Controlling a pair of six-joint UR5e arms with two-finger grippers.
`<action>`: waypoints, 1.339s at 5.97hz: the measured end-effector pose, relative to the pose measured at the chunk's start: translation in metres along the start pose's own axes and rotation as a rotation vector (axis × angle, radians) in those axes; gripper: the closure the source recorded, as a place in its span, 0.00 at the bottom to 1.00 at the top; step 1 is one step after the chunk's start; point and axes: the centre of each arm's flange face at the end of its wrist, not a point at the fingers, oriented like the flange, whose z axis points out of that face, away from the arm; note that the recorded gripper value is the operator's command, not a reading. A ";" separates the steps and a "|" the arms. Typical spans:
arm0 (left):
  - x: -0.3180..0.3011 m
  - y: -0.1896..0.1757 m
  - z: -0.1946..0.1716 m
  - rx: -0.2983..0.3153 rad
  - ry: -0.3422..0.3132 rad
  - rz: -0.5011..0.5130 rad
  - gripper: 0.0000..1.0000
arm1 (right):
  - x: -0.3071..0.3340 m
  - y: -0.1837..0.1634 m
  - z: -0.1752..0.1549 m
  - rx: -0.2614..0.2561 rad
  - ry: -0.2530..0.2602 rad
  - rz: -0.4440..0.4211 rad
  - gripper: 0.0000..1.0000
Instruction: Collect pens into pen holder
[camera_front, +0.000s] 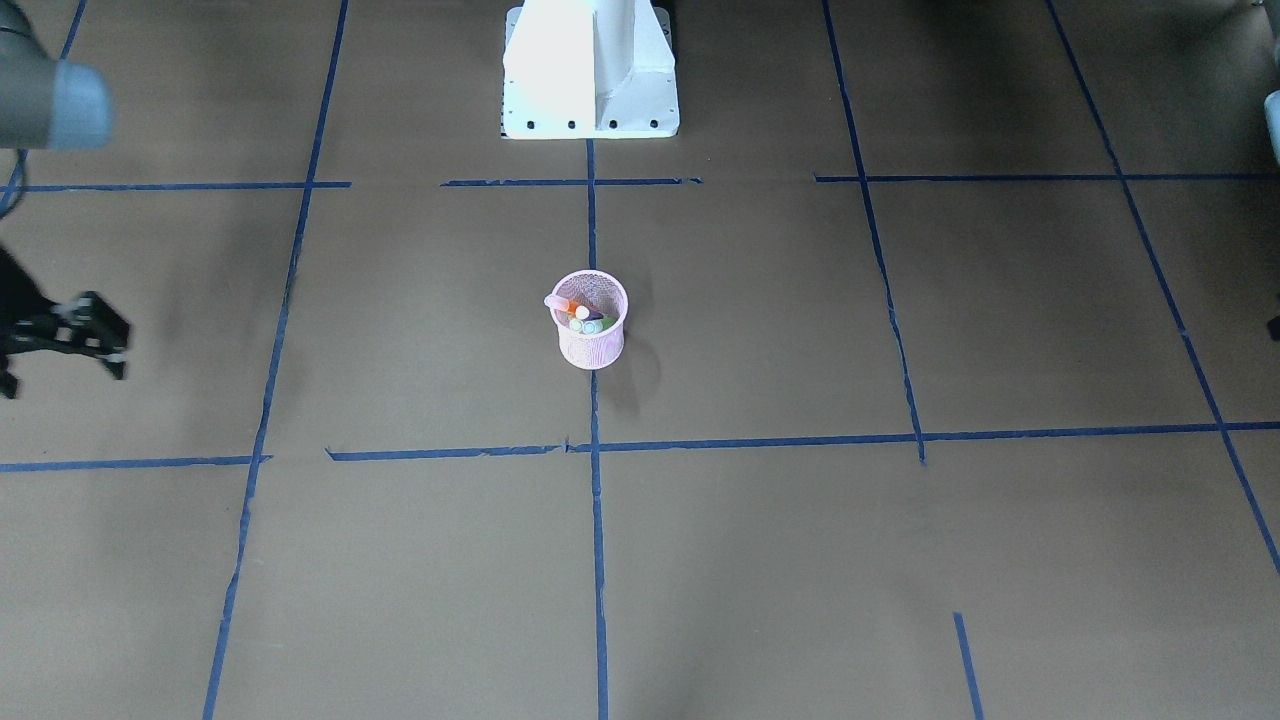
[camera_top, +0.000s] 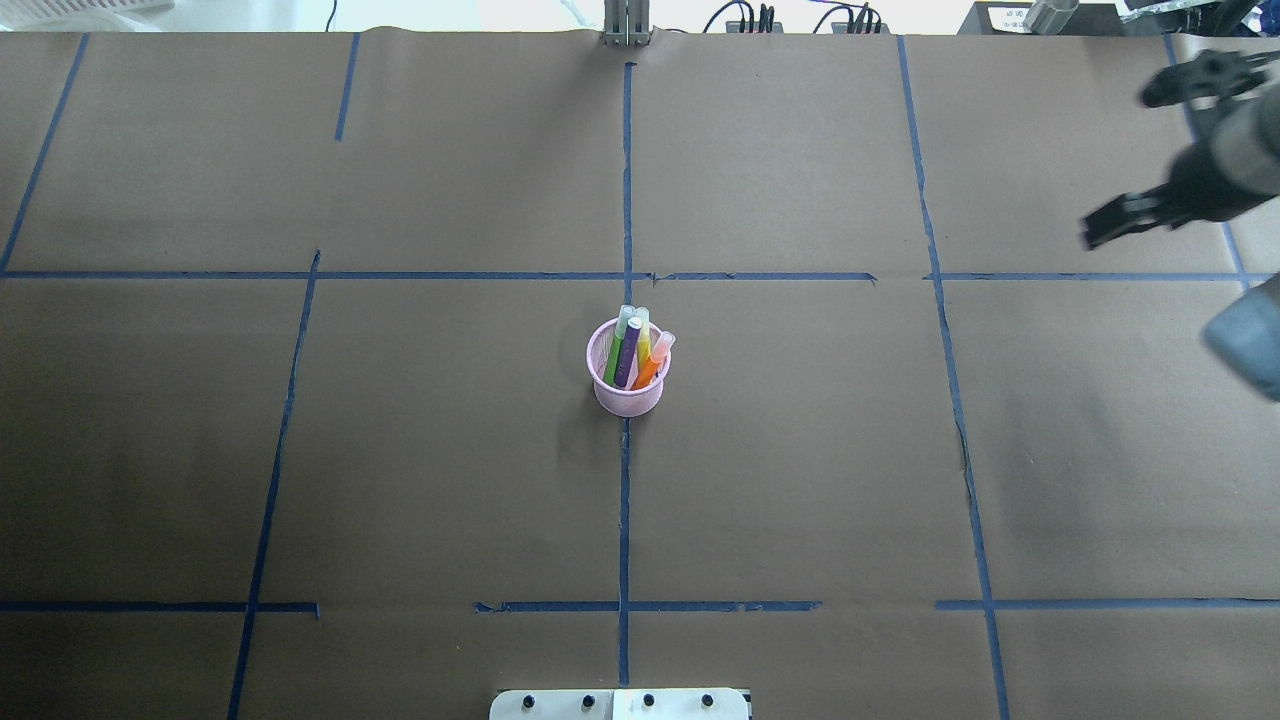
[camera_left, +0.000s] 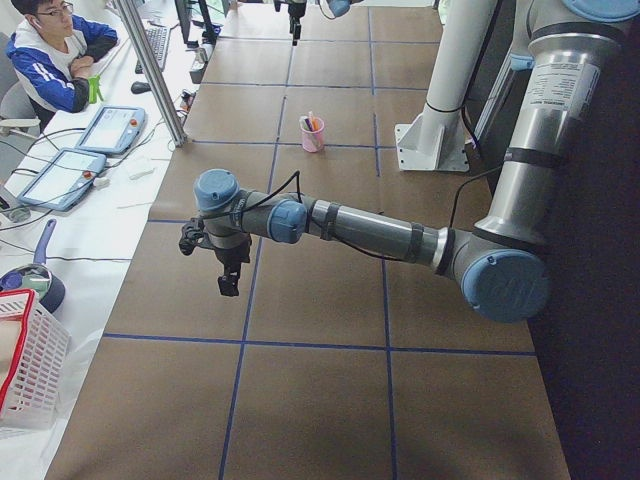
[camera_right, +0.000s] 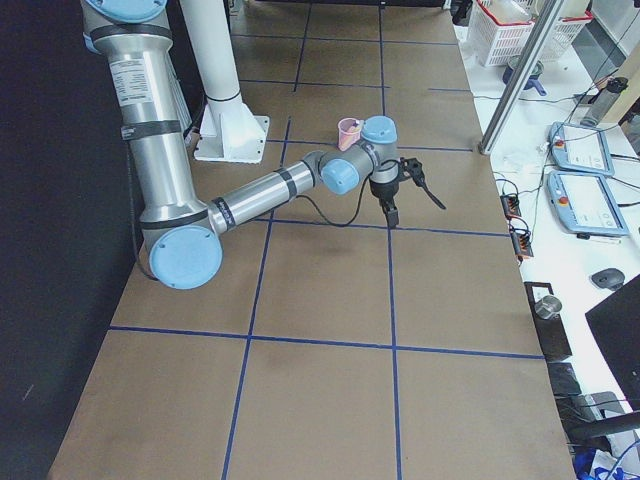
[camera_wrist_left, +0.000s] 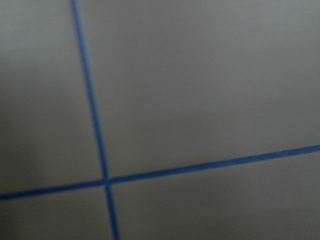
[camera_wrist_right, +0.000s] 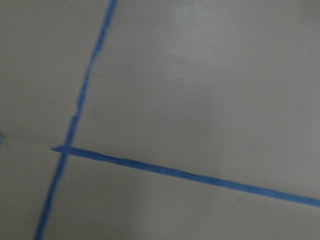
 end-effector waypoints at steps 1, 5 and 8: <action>-0.025 0.007 -0.002 -0.040 -0.004 -0.006 0.00 | 0.092 0.020 -0.011 -0.050 -0.038 0.042 0.00; -0.111 0.084 0.037 -0.144 0.008 -0.121 0.00 | 0.230 0.104 0.005 -0.111 -0.130 0.239 0.00; -0.129 0.117 0.059 -0.108 0.012 -0.097 0.00 | 0.257 0.137 -0.008 -0.093 -0.155 0.314 0.00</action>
